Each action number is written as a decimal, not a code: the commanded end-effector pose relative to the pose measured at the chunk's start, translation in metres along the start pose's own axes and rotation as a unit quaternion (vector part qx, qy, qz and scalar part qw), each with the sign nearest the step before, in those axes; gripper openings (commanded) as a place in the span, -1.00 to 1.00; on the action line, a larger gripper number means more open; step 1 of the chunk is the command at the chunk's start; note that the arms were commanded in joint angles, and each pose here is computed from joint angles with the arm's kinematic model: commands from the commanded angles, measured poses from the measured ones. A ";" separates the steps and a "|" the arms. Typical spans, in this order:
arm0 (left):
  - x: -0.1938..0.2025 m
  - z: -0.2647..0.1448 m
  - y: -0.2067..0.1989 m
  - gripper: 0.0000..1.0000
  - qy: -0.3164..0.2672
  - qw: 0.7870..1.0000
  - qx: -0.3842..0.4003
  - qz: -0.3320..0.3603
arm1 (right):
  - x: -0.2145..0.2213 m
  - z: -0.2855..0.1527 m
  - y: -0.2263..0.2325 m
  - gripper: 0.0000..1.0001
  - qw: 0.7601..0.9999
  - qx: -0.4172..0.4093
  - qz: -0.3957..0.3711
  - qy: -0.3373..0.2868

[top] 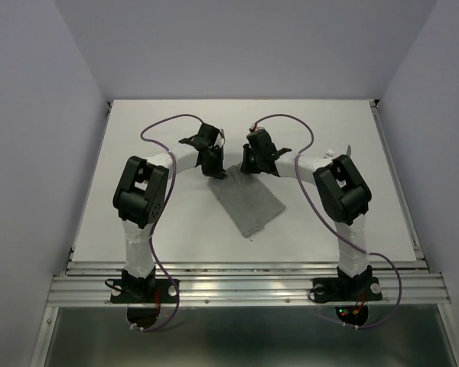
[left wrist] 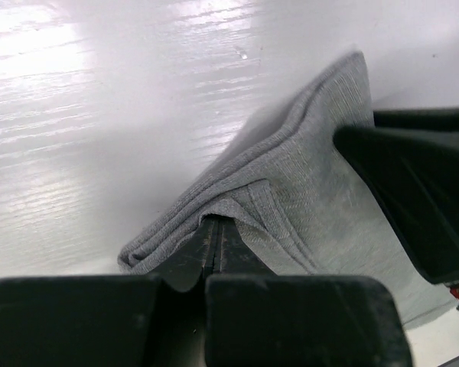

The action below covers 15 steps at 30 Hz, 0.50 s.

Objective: Fold the napkin into a case and place the utensils inside
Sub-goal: Smooth out the 2/3-rectangle-folded napkin at the center of the board.

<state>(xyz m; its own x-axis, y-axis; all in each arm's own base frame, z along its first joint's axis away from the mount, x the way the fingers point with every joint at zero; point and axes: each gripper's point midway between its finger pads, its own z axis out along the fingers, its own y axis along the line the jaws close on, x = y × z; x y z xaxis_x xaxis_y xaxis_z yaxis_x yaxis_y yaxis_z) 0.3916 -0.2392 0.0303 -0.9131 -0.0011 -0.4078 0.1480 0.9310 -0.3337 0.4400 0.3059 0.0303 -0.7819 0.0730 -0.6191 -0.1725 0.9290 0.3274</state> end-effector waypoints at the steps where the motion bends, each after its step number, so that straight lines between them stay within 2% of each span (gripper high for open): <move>1: -0.002 -0.008 -0.011 -1.00 -0.007 1.000 0.008 0.005 | 0.024 -0.022 -0.013 -0.53 0.999 0.019 0.028 0.016; 7: 0.003 -0.016 -0.018 -1.00 -0.004 1.000 0.023 0.008 | 0.020 -0.046 -0.017 -0.37 0.999 0.026 0.023 0.001; 12: -0.013 -0.029 -0.027 -1.00 -0.027 0.999 0.028 0.001 | 0.008 -0.056 -0.019 -0.21 0.999 0.040 0.017 -0.015; 14: -0.024 -0.044 -0.029 -1.00 -0.053 0.998 0.023 -0.004 | 0.004 -0.062 -0.015 -0.08 0.999 0.031 0.006 -0.015; 15: -0.032 -0.057 -0.033 -1.00 -0.072 0.997 0.027 -0.001 | 0.003 -0.066 -0.014 0.06 0.999 0.030 0.000 -0.014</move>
<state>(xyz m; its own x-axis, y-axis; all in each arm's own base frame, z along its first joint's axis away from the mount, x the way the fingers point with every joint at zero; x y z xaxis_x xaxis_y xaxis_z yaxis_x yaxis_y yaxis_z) 0.3850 -0.2467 0.0367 -0.9164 -0.0125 -0.4000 0.1411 0.9252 -0.3522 0.3981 0.2699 0.0369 -0.8033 0.0962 -0.5878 -0.1019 0.9501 0.2947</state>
